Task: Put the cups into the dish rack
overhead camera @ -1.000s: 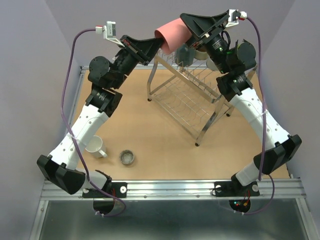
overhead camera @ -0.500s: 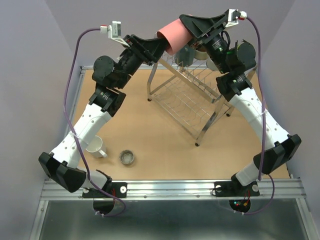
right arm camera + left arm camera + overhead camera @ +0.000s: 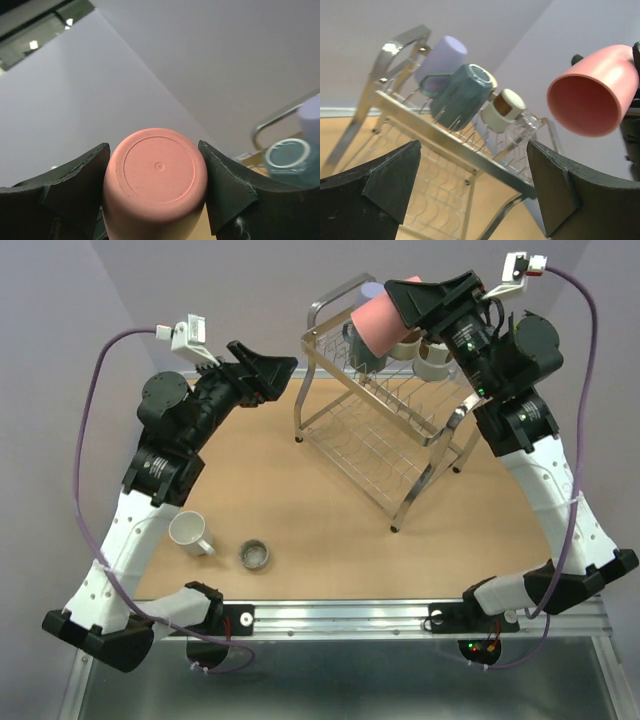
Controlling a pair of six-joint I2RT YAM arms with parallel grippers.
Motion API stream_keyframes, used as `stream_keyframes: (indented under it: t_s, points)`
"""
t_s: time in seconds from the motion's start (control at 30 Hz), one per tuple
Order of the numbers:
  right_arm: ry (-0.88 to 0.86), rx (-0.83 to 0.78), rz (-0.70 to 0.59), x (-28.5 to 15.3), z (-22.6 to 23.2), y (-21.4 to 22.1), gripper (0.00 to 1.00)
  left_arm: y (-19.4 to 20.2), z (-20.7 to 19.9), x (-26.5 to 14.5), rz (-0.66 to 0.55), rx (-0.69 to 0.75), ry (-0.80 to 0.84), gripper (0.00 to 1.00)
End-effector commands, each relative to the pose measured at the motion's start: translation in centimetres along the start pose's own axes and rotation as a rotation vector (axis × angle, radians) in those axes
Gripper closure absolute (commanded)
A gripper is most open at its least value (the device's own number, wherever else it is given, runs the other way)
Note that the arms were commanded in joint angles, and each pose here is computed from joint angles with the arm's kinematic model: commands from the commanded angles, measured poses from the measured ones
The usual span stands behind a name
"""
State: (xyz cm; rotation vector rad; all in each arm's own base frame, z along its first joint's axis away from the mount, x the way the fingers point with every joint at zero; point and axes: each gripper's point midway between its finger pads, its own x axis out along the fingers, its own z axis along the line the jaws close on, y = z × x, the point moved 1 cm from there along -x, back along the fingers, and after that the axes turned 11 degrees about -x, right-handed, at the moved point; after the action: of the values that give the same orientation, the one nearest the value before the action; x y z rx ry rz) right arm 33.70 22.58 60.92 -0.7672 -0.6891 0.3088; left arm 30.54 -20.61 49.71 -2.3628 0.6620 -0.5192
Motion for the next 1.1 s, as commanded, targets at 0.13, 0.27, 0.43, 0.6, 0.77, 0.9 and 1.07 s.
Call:
stream_keyframes:
  t_s: [0.13, 0.27, 0.43, 0.6, 0.77, 0.9, 1.07]
  points:
    - [0.347, -0.471, 0.124, -4.3, -6.2, -1.1, 1.0, 0.2, 8.1, -8.7, 0.044, 0.142, -0.545, 0.01]
    - [0.404, -0.567, 0.225, -5.0, -8.7, 0.8, 1.0, 2.2, 11.4, -11.3, 0.122, 0.15, -0.695, 0.01]
    - [0.456, -0.655, 0.287, -4.5, -11.4, 2.5, 1.0, 4.8, 12.5, -12.4, 0.186, 0.102, -0.696, 0.02]
    - [0.508, -0.767, 0.326, -4.0, -13.6, 3.0, 1.0, 5.2, 12.3, -12.4, 0.193, 0.078, -0.681, 0.04]
    - [0.544, -0.827, 0.347, -3.7, -15.2, 3.5, 1.0, 5.3, 12.3, -12.8, 0.196, 0.077, -0.684, 0.06]
    - [0.542, -0.828, 0.376, -3.7, -16.4, 5.2, 1.0, 5.4, 12.2, -13.3, 0.193, 0.07, -0.685, 0.07]
    - [0.561, -0.844, 0.362, -3.5, -17.4, 5.8, 1.0, 5.4, 12.0, -13.6, 0.201, 0.074, -0.685, 0.08]
